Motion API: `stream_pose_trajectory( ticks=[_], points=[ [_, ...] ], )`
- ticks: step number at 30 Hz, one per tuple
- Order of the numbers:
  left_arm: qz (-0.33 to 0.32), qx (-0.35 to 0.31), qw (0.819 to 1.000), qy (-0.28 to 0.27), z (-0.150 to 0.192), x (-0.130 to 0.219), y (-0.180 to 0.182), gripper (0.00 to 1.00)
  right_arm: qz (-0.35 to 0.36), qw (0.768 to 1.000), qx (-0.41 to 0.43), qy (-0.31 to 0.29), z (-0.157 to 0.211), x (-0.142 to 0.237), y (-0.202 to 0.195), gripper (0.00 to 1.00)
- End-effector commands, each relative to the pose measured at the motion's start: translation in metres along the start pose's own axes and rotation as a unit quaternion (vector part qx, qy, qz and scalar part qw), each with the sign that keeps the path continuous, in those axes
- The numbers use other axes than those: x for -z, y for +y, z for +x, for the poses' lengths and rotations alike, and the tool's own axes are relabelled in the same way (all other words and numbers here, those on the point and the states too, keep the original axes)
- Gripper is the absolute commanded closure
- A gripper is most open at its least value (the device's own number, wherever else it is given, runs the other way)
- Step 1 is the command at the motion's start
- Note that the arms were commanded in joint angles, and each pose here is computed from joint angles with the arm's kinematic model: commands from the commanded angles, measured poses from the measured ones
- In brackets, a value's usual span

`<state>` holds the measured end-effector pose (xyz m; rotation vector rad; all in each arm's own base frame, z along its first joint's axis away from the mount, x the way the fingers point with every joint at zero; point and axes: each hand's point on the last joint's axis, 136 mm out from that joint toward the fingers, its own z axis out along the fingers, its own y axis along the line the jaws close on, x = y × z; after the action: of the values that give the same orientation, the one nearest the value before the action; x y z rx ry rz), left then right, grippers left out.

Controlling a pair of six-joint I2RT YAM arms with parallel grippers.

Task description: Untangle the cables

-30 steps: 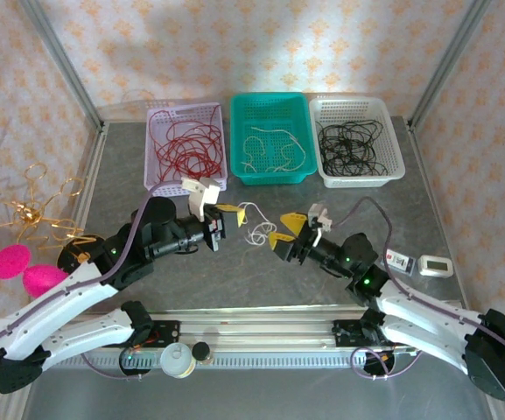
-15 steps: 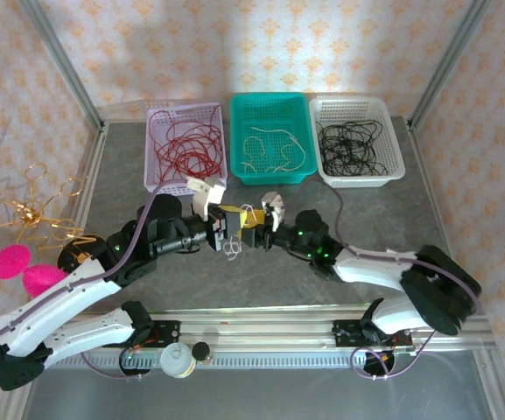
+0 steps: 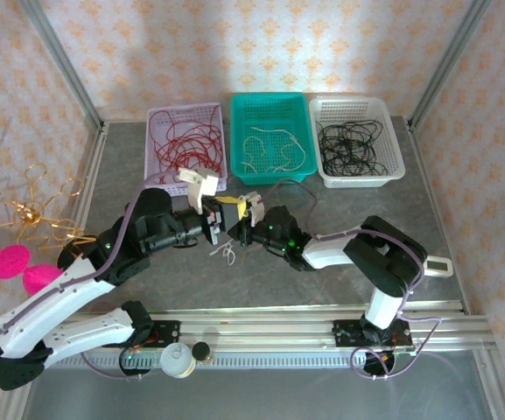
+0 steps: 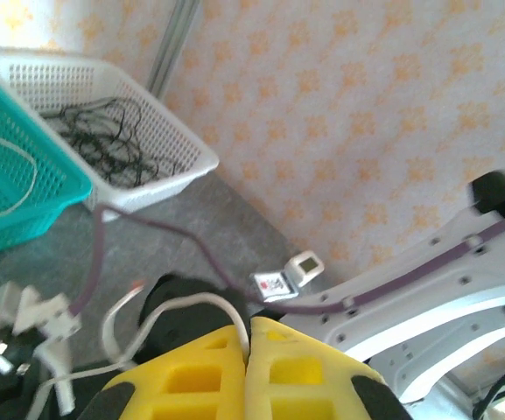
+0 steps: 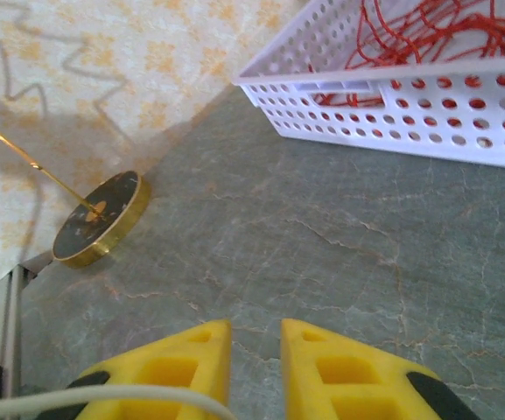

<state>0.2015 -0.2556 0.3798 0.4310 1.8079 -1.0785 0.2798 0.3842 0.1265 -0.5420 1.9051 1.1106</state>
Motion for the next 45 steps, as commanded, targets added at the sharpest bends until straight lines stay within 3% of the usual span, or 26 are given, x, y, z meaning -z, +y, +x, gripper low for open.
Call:
stream_pose_trajectory(
  ticks=[1, 10, 16, 21, 33, 45],
  points=[
    [0.033, -0.021, 0.998, -0.041, -0.036, 0.019, -0.028, 1.0, 0.031, 0.999, -0.023, 0.014, 0.012, -0.008, -0.015, 0.81],
    [0.035, -0.058, 0.992, -0.107, -0.09, 0.048, -0.052, 1.0, 0.052, 0.996, -0.058, 0.048, 0.047, -0.009, -0.034, 1.0],
    [0.031, -0.079, 0.987, -0.138, -0.117, 0.065, -0.064, 1.0, 0.073, 0.993, -0.075, 0.048, 0.05, -0.001, -0.048, 1.0],
    [0.057, -0.094, 0.979, -0.17, -0.146, 0.081, -0.087, 1.0, 0.091, 0.992, -0.068, 0.053, 0.05, -0.002, -0.058, 0.88],
    [0.098, -0.111, 0.966, -0.211, -0.175, 0.097, -0.113, 1.0, 0.11, 0.99, -0.054, 0.073, 0.056, -0.016, -0.068, 0.83],
    [0.094, -0.102, 0.971, -0.193, -0.157, 0.076, -0.101, 1.0, 0.096, 0.995, -0.034, -0.01, -0.002, 0.065, -0.036, 0.61]
  ],
)
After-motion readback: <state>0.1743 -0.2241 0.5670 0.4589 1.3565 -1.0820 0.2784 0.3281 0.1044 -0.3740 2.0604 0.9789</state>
